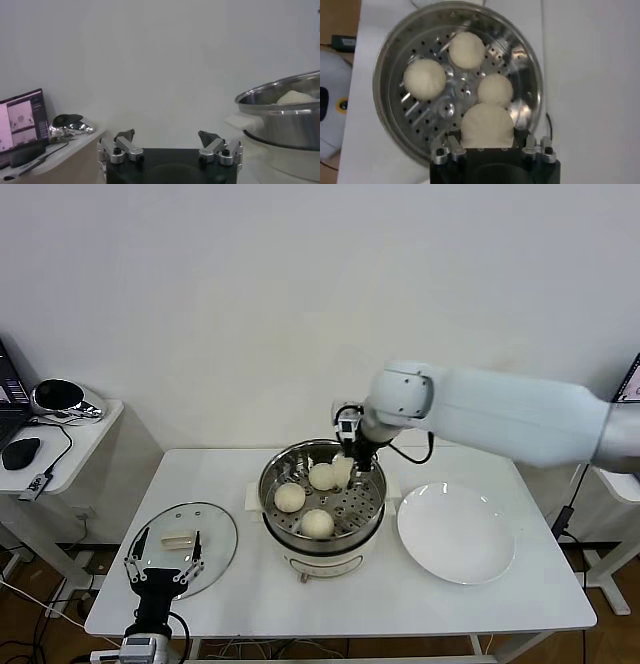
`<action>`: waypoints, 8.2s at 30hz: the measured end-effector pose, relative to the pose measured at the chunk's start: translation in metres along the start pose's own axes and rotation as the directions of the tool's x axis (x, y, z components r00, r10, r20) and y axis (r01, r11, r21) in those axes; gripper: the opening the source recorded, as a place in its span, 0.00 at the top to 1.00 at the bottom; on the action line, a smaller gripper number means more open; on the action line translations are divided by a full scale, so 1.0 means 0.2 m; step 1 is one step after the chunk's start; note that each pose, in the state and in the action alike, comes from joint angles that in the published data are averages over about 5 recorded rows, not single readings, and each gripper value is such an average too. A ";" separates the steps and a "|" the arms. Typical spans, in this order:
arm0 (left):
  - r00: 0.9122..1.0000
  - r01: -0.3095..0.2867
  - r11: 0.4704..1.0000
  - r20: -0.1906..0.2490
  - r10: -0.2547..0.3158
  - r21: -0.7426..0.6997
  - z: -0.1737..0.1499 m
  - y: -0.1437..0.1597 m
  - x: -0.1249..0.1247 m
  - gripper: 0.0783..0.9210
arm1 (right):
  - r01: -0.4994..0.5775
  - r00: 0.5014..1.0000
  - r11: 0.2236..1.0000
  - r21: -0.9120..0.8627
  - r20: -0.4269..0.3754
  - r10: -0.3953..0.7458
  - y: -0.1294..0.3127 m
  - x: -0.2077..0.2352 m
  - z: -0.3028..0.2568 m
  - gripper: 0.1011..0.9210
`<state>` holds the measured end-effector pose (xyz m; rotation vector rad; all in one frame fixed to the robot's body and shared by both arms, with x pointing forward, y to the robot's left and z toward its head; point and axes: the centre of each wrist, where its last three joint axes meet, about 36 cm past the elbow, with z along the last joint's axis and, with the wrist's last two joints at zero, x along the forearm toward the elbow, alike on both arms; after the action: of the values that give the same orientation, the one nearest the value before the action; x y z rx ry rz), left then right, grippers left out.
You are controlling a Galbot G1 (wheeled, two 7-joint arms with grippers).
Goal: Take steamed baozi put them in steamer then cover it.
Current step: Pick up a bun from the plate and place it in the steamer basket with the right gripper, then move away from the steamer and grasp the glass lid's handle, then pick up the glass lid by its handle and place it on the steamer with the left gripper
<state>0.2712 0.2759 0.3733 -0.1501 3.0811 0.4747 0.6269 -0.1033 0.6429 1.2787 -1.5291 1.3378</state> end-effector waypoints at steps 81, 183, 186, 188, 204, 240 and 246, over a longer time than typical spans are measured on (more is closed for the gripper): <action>1.000 0.017 0.918 0.022 -0.009 -0.396 0.22 0.04 0.02 0.12 | -0.418 0.027 0.118 -0.901 0.118 0.993 1.48 -0.49 1.46 0.12; 0.997 -0.056 0.268 -0.040 0.064 -0.962 0.23 0.67 -0.58 0.92 | -0.489 0.094 -0.149 -0.860 -0.222 0.971 2.22 -0.54 1.57 0.12; 0.999 -0.031 0.283 -0.018 0.046 -0.959 0.09 0.69 -0.58 0.92 | -0.486 0.099 -0.144 -0.862 -0.217 0.971 2.22 -0.55 1.55 0.12; 0.999 -0.016 0.294 -0.003 0.044 -0.956 -0.01 0.68 -0.58 0.92 | -0.485 0.099 -0.140 -0.863 -0.214 0.972 2.22 -0.56 1.53 0.12; 0.984 0.008 0.370 0.072 0.162 -0.929 -0.49 0.17 -0.66 0.92 | -0.514 0.123 -0.125 -0.849 -0.217 0.968 2.17 -0.62 1.41 0.12; 0.953 -0.080 0.320 0.022 0.302 -0.944 -0.63 -0.82 -0.82 0.92 | -0.547 0.175 -0.105 -0.831 -0.236 0.956 2.16 -0.72 1.35 0.12; 0.953 -0.084 0.316 0.015 0.301 -0.945 -0.60 -0.87 -0.84 0.92 | -0.551 0.182 -0.099 -0.828 -0.236 0.955 2.17 -0.72 1.36 0.12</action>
<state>0.4552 0.0906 0.4416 0.2666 2.1635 2.1040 0.2668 -0.3532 0.3411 -0.2556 -3.0856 0.5301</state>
